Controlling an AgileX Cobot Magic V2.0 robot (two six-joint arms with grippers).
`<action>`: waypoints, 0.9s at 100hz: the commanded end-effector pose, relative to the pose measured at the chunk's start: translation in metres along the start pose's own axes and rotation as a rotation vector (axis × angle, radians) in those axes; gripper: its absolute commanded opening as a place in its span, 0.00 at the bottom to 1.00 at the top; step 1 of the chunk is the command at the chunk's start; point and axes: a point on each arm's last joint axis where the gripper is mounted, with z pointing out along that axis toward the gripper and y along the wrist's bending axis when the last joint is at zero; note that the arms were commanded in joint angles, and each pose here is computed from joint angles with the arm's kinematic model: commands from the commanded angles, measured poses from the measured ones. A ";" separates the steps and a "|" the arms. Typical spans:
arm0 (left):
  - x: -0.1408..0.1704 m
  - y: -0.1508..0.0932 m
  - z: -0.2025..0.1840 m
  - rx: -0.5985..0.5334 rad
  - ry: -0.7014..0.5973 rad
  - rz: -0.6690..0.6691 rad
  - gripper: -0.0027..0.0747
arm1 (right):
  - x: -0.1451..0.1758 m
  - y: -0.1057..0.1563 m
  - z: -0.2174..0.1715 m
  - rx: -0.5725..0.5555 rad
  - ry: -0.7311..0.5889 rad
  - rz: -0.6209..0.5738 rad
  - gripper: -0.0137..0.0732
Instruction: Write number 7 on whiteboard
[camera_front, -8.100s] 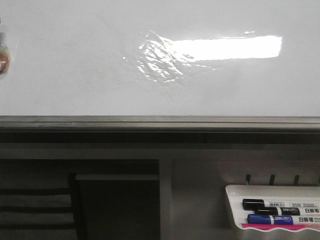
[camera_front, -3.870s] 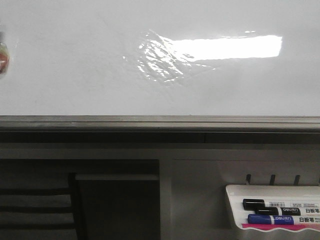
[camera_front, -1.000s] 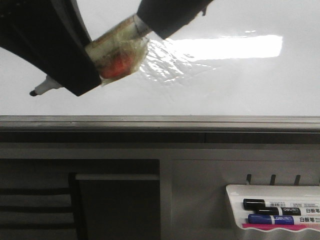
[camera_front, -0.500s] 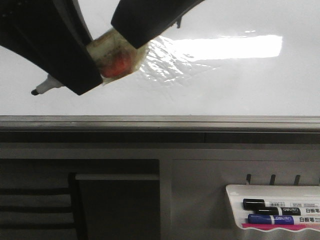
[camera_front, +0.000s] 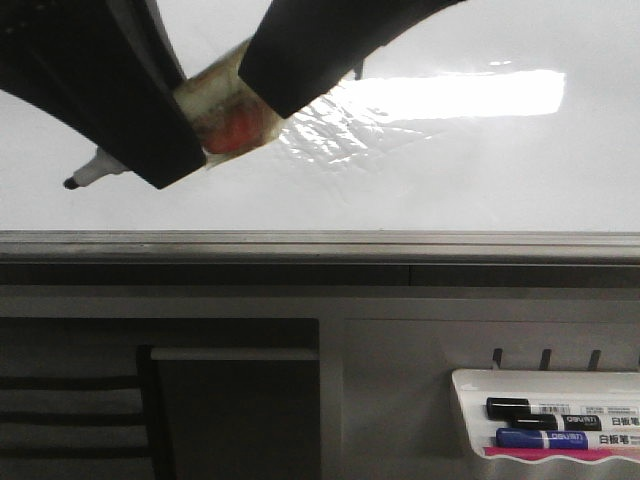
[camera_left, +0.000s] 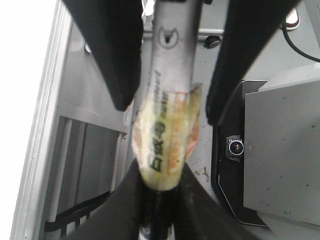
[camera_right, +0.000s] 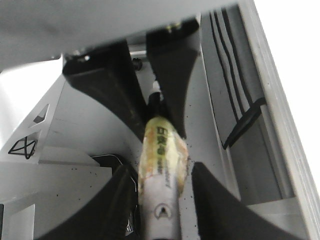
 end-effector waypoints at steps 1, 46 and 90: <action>-0.013 0.001 -0.014 -0.048 -0.088 0.004 0.01 | -0.012 0.000 -0.010 0.035 -0.078 -0.008 0.43; -0.013 0.001 -0.014 -0.051 -0.091 -0.007 0.02 | -0.012 0.000 -0.010 0.035 -0.078 -0.008 0.08; 0.004 0.021 -0.050 -0.203 -0.168 -0.247 0.51 | -0.016 -0.005 -0.027 0.142 -0.018 0.017 0.10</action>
